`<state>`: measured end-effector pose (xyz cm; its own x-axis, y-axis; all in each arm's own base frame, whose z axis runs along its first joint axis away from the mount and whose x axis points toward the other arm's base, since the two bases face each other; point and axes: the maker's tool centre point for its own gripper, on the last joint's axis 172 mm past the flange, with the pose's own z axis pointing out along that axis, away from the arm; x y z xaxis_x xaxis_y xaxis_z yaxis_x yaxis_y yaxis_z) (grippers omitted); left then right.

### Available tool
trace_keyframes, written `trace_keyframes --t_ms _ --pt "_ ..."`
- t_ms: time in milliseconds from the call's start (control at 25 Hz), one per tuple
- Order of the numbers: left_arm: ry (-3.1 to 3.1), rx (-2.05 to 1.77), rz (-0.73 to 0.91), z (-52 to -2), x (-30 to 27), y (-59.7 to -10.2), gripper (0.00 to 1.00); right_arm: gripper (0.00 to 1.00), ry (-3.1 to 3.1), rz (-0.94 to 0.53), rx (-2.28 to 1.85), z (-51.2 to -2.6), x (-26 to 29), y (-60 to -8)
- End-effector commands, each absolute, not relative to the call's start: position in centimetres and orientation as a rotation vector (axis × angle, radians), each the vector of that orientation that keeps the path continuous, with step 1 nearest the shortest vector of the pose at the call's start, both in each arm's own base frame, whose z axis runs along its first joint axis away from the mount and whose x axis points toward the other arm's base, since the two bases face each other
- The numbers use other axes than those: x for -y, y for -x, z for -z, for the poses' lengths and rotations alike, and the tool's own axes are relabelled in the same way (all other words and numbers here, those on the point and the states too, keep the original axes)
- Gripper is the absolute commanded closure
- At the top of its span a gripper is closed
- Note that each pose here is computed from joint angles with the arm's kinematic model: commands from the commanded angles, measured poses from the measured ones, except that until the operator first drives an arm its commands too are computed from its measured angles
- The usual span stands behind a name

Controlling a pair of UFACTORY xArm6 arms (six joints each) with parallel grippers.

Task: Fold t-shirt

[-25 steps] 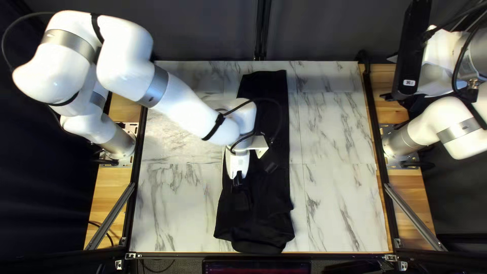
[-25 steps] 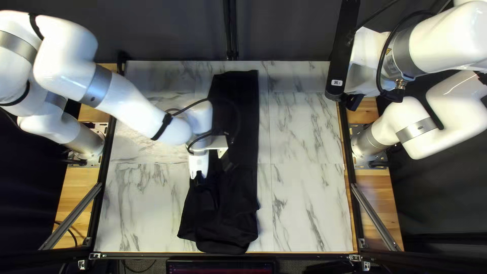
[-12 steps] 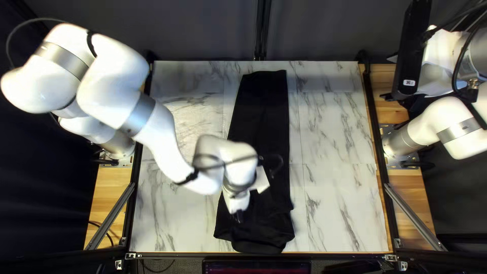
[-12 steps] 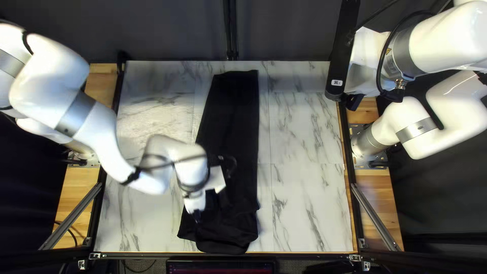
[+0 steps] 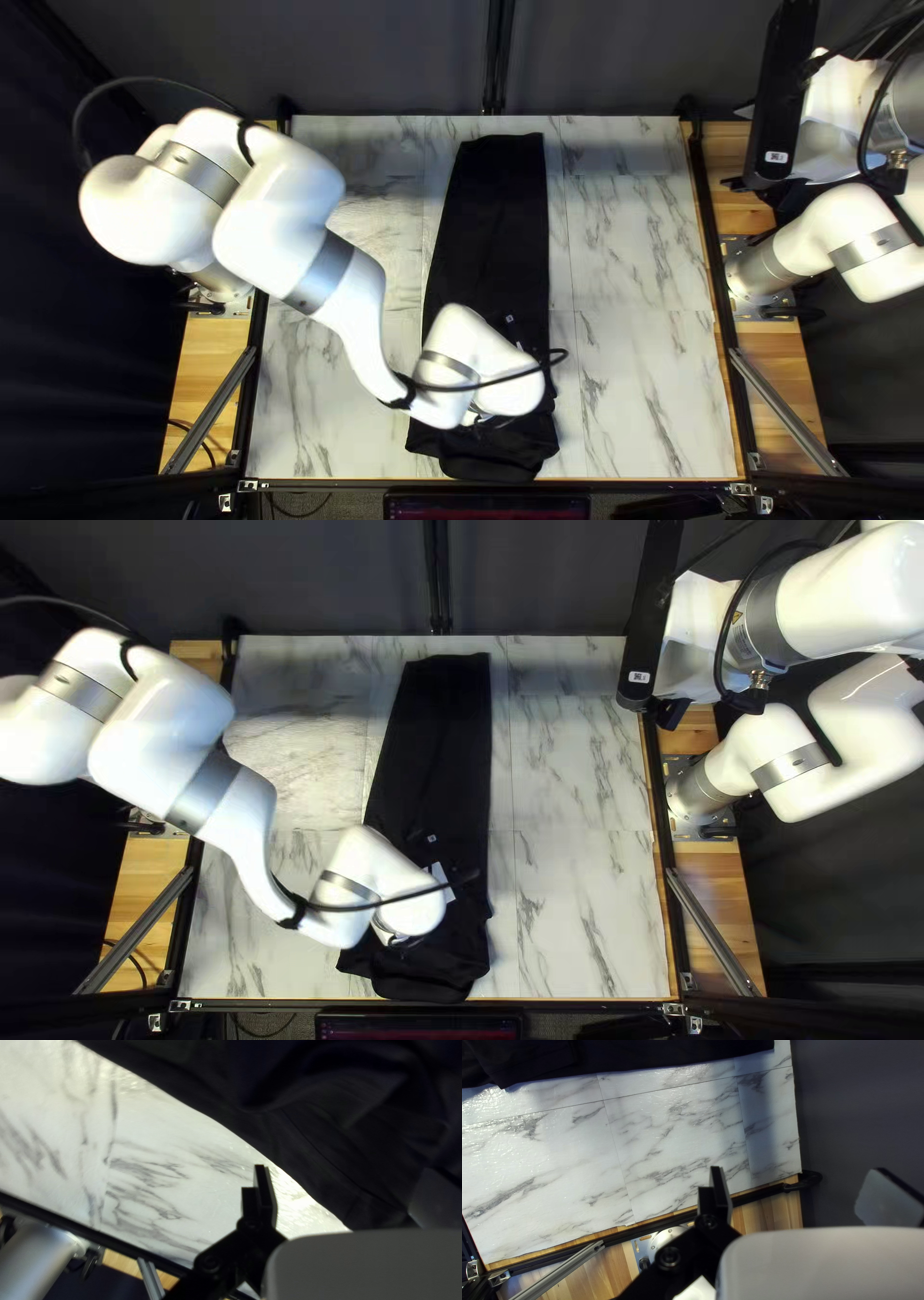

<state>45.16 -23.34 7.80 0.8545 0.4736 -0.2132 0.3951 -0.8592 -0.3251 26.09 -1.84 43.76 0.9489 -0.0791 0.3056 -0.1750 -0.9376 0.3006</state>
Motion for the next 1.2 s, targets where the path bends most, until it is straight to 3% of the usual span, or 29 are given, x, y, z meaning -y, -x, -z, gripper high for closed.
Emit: trace_keyframes --t_ms 40,320,640,880,1000,1200 --pt "2.749 0.513 -0.399 -8.0 23.0 -44.3 0.00 0.00 -2.775 -0.416 0.186 -43.8 1.8 -26.1" --pt "2.749 0.513 -0.399 -8.0 23.0 -44.3 0.00 0.00 -2.775 -0.416 0.186 -43.8 1.8 -26.1" --pt "2.713 0.381 -0.148 -7.6 23.2 -45.5 0.00 0.00 -2.775 -0.416 0.186 -43.8 1.8 -26.1" --pt "2.659 0.323 -0.083 -6.3 22.4 -46.8 0.00 0.00 -2.775 -0.416 0.186 -43.8 1.8 -26.1" --pt "2.654 0.312 -0.074 -5.5 22.2 -47.0 0.07 0.00 -2.775 -0.416 0.186 -43.8 1.8 -26.1" --pt "2.661 0.309 -0.075 -5.2 22.3 -46.8 0.33 0.00 -2.775 -0.416 0.186 -43.8 1.8 -26.1"
